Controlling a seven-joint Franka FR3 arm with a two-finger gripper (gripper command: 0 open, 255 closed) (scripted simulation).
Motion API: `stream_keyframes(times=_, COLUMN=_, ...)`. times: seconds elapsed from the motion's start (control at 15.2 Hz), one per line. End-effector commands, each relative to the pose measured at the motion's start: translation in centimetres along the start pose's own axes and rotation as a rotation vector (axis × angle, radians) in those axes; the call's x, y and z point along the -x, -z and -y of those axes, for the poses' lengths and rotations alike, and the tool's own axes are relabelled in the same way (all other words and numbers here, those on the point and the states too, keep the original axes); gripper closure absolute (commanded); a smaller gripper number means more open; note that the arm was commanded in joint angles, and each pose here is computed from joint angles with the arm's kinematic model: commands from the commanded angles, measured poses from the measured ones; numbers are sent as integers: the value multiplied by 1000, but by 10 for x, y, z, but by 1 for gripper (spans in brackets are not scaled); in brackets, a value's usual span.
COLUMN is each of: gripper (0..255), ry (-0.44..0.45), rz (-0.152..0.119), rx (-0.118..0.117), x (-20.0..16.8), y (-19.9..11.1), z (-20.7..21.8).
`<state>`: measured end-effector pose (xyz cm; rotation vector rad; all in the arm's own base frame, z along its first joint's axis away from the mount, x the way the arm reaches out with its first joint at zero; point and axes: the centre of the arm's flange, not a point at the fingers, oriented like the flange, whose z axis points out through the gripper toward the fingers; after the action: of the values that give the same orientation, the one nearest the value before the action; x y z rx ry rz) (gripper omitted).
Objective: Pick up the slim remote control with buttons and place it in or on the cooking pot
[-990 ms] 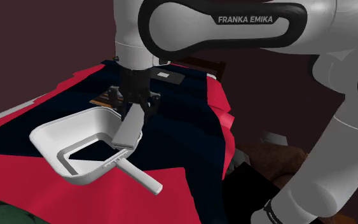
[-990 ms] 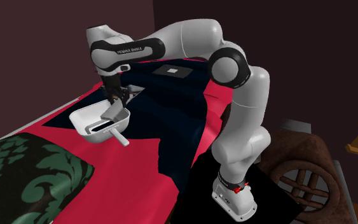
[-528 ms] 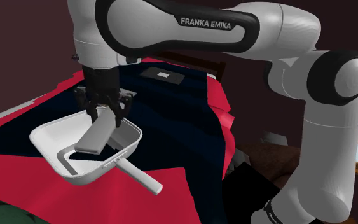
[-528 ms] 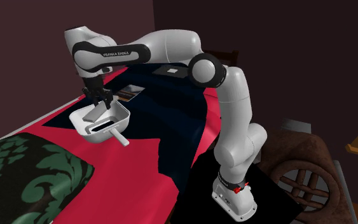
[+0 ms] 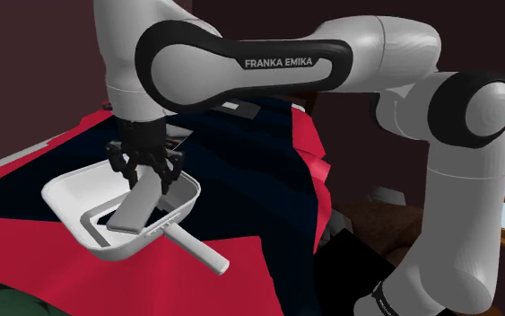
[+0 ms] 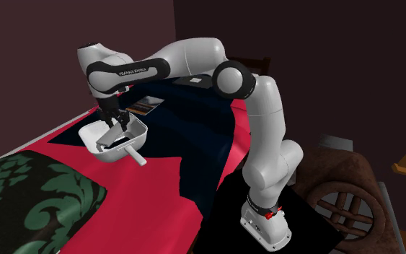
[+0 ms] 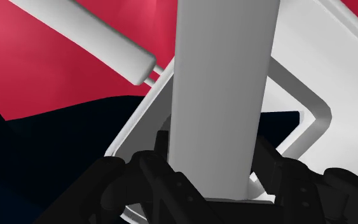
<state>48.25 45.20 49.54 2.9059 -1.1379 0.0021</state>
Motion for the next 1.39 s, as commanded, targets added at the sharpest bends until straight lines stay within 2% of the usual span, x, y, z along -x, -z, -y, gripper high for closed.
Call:
stream_keyframes(times=0.0, gripper=255, ry=0, rz=0, rx=-1, x=0, y=-11, z=0)
stream_keyframes(times=0.2, gripper=255, ry=0, rz=0, rx=-1, x=0, y=-29, z=0)
stream_keyframes(times=0.66, gripper=255, ry=0, rz=0, rx=-1, x=0, y=-29, z=0)
stream_keyframes(times=0.73, gripper=0, ry=0, rz=0, rx=-1, x=0, y=-29, z=0)
stream_keyframes(times=1.06, gripper=0, ry=0, rz=0, rx=-1, x=0, y=-29, z=0)
stream_keyframes(times=1.32, gripper=0, ry=0, rz=0, rx=-1, x=0, y=21, z=0)
